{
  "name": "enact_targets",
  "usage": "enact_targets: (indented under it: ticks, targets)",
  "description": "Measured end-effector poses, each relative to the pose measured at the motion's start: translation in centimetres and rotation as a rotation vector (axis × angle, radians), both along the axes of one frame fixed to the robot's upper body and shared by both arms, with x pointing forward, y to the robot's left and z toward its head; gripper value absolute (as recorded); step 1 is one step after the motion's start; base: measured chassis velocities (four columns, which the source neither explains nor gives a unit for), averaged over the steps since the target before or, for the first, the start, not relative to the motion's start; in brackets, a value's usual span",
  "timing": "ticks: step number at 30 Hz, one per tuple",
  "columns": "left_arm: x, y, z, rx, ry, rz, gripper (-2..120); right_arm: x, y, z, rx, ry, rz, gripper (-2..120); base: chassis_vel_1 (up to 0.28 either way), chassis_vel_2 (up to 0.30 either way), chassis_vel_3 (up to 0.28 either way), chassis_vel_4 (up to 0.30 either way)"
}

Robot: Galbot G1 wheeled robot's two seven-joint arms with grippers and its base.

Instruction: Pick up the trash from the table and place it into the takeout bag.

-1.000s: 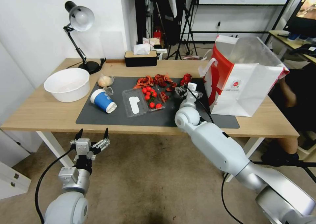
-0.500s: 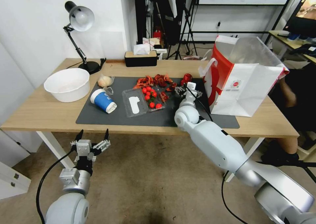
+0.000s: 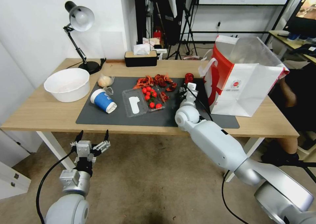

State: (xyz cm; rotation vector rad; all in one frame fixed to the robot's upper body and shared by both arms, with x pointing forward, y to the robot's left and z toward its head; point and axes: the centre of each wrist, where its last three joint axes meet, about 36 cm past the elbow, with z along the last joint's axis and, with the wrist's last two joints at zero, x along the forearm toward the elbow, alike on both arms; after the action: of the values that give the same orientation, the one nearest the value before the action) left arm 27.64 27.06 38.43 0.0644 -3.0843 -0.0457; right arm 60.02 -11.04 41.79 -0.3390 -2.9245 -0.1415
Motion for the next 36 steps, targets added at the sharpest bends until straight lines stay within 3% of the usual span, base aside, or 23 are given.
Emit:
enact_targets:
  ticks: [10,24,36]
  targets:
    - [0.0,0.0,0.0,0.001,-0.002,0.002,100,-1.1,0.6,1.4,0.031,-0.052,0.052,47,0.0,0.0,0.0,0.0]
    - [0.1,0.1,-0.3,0.0,0.002,0.004,100,-1.9,0.8,4.8,0.118,-0.257,0.27,47,0.0,0.0,0.0,0.0]
    - [0.2,0.1,-0.4,0.0,0.004,0.004,100,-1.6,0.3,7.1,0.141,-0.343,0.331,47,0.0,0.0,0.0,0.0]
